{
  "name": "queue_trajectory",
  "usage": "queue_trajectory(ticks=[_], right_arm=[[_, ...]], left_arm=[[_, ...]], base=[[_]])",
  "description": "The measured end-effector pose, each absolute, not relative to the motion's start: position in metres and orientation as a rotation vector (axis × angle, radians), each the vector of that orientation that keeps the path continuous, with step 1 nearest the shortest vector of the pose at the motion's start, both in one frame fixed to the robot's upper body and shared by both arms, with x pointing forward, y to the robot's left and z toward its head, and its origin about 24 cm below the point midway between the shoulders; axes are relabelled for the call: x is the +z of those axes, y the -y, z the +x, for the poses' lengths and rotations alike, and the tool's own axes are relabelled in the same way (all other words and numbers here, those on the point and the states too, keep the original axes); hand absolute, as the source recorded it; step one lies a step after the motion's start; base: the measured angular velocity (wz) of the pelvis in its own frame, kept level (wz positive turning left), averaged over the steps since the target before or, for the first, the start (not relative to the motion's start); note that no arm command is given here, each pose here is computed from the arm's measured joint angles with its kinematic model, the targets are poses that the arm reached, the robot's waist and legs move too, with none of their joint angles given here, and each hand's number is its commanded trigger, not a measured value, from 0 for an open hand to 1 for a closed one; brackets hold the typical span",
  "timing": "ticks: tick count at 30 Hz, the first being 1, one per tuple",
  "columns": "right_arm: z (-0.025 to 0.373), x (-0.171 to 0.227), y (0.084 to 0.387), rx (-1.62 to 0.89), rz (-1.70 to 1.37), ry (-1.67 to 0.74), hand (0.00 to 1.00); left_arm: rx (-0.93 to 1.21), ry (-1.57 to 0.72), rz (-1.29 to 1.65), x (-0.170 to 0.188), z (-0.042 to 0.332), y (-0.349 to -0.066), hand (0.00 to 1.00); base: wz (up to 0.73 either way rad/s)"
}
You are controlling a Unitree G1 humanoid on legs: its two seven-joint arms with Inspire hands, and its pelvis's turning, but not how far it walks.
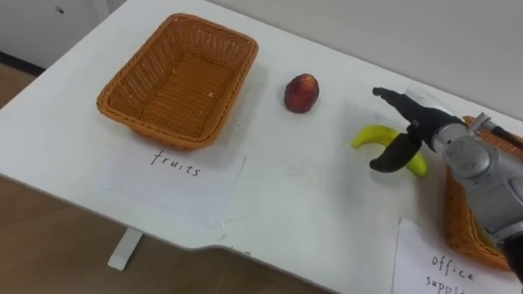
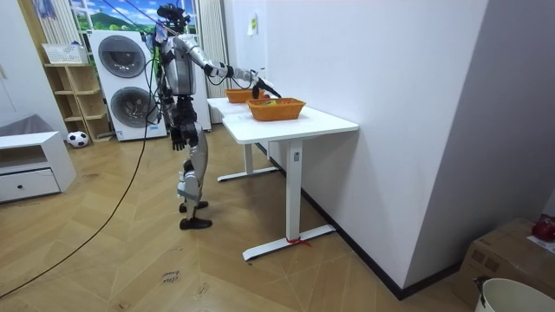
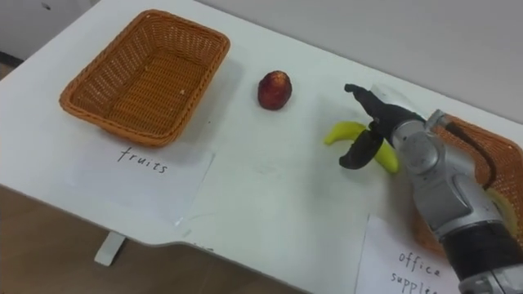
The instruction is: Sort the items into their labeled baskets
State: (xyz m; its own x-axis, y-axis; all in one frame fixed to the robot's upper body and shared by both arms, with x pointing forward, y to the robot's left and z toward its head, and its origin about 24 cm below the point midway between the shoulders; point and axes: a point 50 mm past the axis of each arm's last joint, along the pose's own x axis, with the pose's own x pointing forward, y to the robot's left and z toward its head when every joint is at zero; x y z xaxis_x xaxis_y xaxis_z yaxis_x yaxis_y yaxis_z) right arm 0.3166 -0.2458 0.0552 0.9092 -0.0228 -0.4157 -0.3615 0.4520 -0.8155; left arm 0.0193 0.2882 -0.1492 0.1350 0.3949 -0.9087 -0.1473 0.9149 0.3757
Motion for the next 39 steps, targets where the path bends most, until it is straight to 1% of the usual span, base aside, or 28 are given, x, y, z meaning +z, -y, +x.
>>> queue_trajectory(ticks=[24,34,39], right_arm=[[0.310,0.035,0.258,0.250,-1.067,-0.528,0.00],[0.309,0.031,0.256,0.288,-1.065,-0.553,0.00],[0.309,0.028,0.256,0.300,-1.012,-0.574,0.00]], left_arm=[[0.395,-1.377,0.216,-0.149,0.022,-0.288,0.00],[0.401,-1.381,0.220,-0.149,0.021,-0.288,0.00],[0.399,-1.374,0.221,-0.149,0.024,-0.288,0.00]], base=[[0.00],[0.00],[0.00]])
